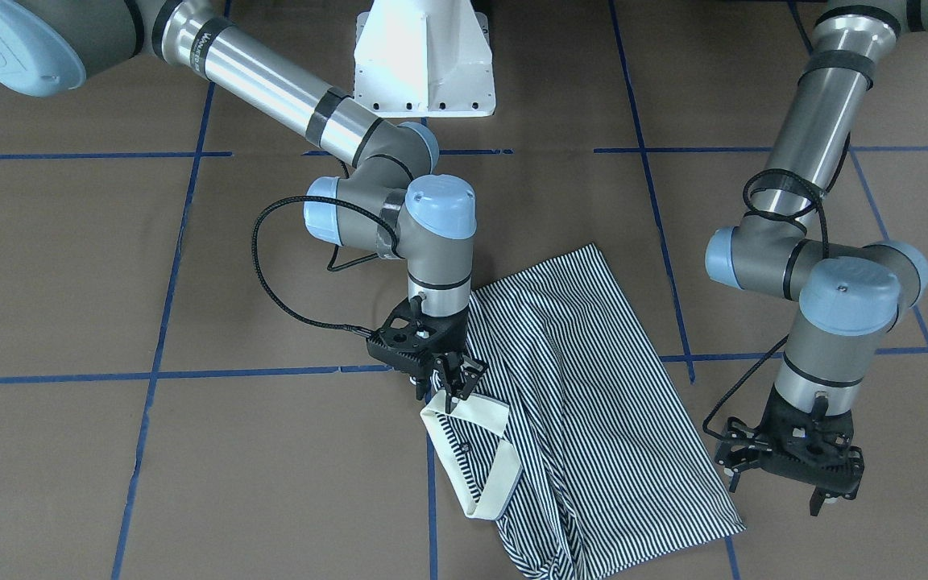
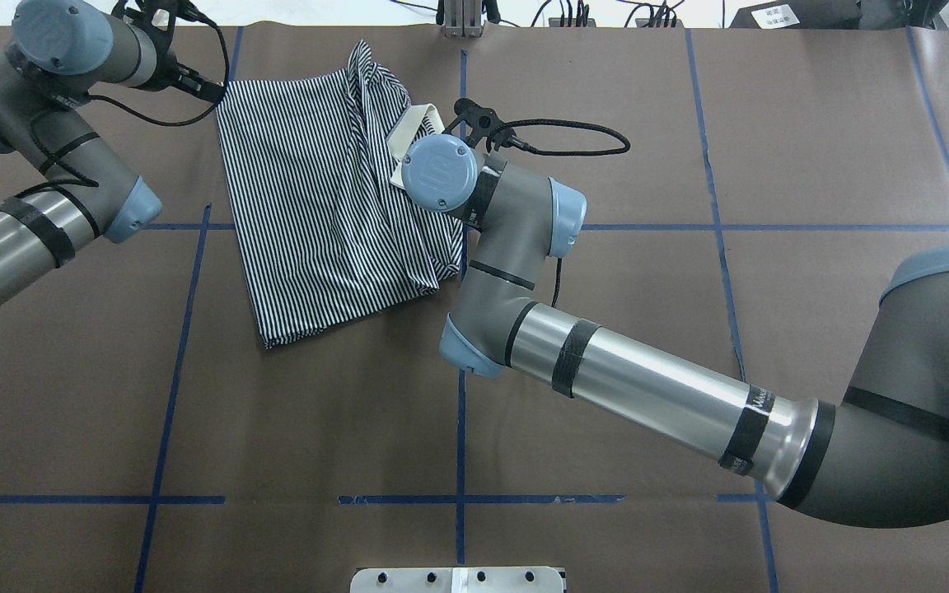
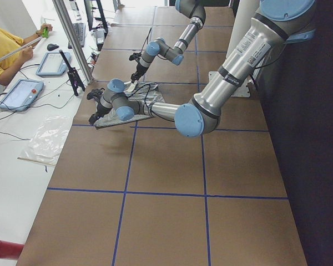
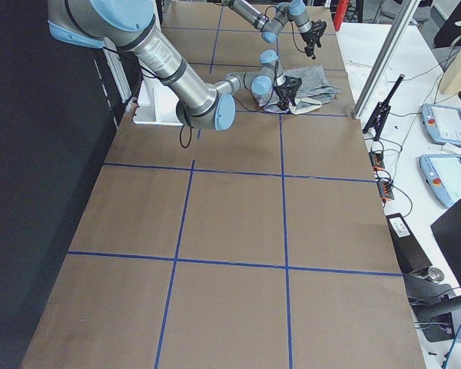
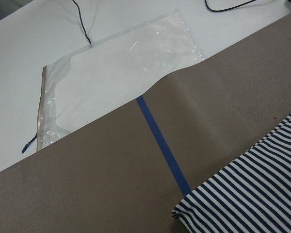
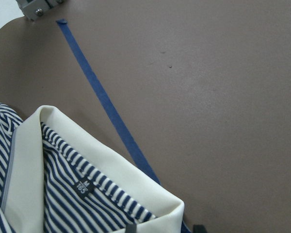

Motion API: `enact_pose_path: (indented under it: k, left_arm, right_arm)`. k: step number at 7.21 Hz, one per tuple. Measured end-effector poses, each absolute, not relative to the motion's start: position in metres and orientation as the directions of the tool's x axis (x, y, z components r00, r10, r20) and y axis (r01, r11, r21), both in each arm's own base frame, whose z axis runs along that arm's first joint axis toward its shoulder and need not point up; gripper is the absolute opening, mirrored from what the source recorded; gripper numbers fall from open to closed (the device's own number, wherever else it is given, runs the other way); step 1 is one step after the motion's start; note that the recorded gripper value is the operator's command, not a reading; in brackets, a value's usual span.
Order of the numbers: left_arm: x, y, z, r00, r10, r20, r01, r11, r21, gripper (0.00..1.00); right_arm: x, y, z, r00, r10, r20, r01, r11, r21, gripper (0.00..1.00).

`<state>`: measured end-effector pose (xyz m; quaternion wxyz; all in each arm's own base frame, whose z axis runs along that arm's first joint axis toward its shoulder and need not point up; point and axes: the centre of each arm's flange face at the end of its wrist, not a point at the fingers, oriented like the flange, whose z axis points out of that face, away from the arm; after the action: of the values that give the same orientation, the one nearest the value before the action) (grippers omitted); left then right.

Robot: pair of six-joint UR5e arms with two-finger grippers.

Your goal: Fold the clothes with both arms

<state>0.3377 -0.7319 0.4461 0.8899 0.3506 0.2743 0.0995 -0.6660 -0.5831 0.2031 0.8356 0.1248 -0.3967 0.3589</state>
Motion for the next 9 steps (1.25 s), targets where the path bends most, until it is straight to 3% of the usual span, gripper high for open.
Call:
enact_pose_path:
  k: [5,9]
  left_arm:
    - [0.333,-0.72,0.441,0.821,0.38,-0.426,0.028,0.719,0.694,1.0]
    - [0.338,-0.712,0.43,0.81,0.397,-0.432,0.031,0.706,0.707,1.0]
  right_arm:
    - [-0.633,-0.568,0.208,0.435,0.494,0.753,-0.694,0.716,-0.068,0.0]
    - [-0.56,-0.465,0.303,0.455,0.45,0.768,-0.679,0.734,-0.028,0.0]
